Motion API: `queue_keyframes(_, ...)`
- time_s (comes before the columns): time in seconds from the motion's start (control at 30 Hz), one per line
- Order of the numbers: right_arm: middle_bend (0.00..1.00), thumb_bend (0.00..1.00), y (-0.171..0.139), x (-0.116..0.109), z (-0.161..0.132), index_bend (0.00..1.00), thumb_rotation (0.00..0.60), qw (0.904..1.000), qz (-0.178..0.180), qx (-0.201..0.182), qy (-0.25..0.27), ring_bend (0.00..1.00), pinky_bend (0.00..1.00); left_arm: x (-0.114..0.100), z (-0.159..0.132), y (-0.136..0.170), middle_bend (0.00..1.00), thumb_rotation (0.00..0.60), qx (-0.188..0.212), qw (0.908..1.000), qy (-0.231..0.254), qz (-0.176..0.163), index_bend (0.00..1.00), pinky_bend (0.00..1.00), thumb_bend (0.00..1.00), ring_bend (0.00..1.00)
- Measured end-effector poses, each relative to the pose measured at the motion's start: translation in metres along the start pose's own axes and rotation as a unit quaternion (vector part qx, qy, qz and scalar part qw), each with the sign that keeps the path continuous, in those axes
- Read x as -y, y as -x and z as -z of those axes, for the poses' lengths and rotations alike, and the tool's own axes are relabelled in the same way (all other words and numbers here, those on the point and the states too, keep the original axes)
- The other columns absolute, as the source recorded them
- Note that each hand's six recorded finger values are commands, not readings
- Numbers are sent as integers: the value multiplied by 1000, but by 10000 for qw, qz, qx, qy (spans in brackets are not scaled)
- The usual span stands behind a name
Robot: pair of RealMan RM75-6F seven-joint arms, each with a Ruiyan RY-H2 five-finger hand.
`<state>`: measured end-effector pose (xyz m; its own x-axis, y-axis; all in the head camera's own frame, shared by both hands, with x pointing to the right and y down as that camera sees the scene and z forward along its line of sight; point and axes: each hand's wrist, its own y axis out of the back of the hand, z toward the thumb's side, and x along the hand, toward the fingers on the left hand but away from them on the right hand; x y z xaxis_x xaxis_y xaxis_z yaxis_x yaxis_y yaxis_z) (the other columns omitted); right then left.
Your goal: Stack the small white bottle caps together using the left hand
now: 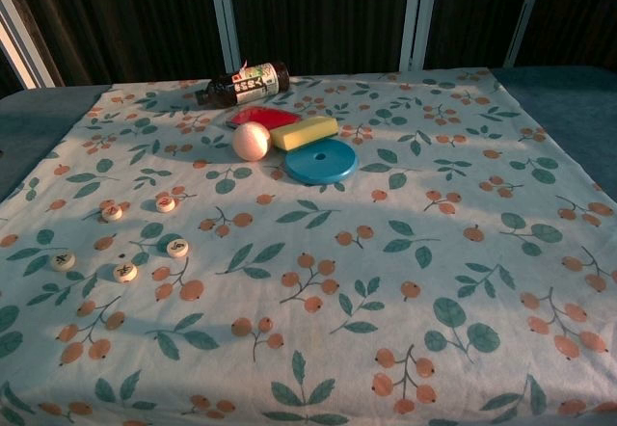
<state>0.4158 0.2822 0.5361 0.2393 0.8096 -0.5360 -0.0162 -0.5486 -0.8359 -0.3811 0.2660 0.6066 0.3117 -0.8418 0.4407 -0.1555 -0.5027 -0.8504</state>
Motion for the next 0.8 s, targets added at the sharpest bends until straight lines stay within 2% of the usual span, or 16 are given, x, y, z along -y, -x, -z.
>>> queue_keyframes(0.1,0,178,1,0,0,0,600,10000,2,3,1,0,0,2,0,-1,14,600,-15,10000,-24,41,4,37,402,0)
queue_keyframes(0.17,0,178,1,1,1,0,600,10000,-27,9,-12,0,0,5,-2,-2,28,600,6,9999,-15,102,3,96,403,20)
queue_keyframes(0.2,0,178,1,1,1,0,600,10000,-35,11,-7,0,0,6,-3,-2,82,600,17,9999,18,118,8,210,403,103)
queue_keyframes(0.27,0,177,1,2,0,0,600,10000,-46,6,-7,0,0,10,-9,-5,285,600,73,9999,105,82,33,511,404,385)
queue_keyframes(0.3,0,178,2,2,0,0,600,10000,-54,2,-2,0,0,12,-12,-6,469,600,119,9998,152,56,59,709,404,601)
queue_keyframes(0.33,0,178,2,2,0,0,600,10000,-56,-2,12,0,0,14,-16,-8,659,600,168,9996,211,29,99,862,404,789)
queue_keyframes(0.4,0,178,3,2,-1,0,600,10000,-49,-12,27,0,0,22,-24,-14,917,600,251,9988,431,-21,193,994,404,976)
queue_keyframes(0.43,0,178,4,2,-1,0,600,10000,-50,-25,27,0,0,27,-28,-17,975,600,280,9981,549,-34,245,1000,407,999)
queue_keyframes(0.47,0,178,4,2,-2,0,600,10000,-51,-35,29,0,0,34,-32,-22,994,600,310,9971,688,-35,275,1000,409,1000)
queue_keyframes(0.57,0,178,5,3,-3,0,600,10000,-67,-53,26,0,0,53,-35,-36,1000,600,260,9962,822,95,340,1000,415,1000)
queue_keyframes(0.8,0,177,7,6,-4,0,600,9999,-115,-38,-16,0,0,89,-32,-71,1000,600,-249,9955,778,473,355,1000,414,1000)
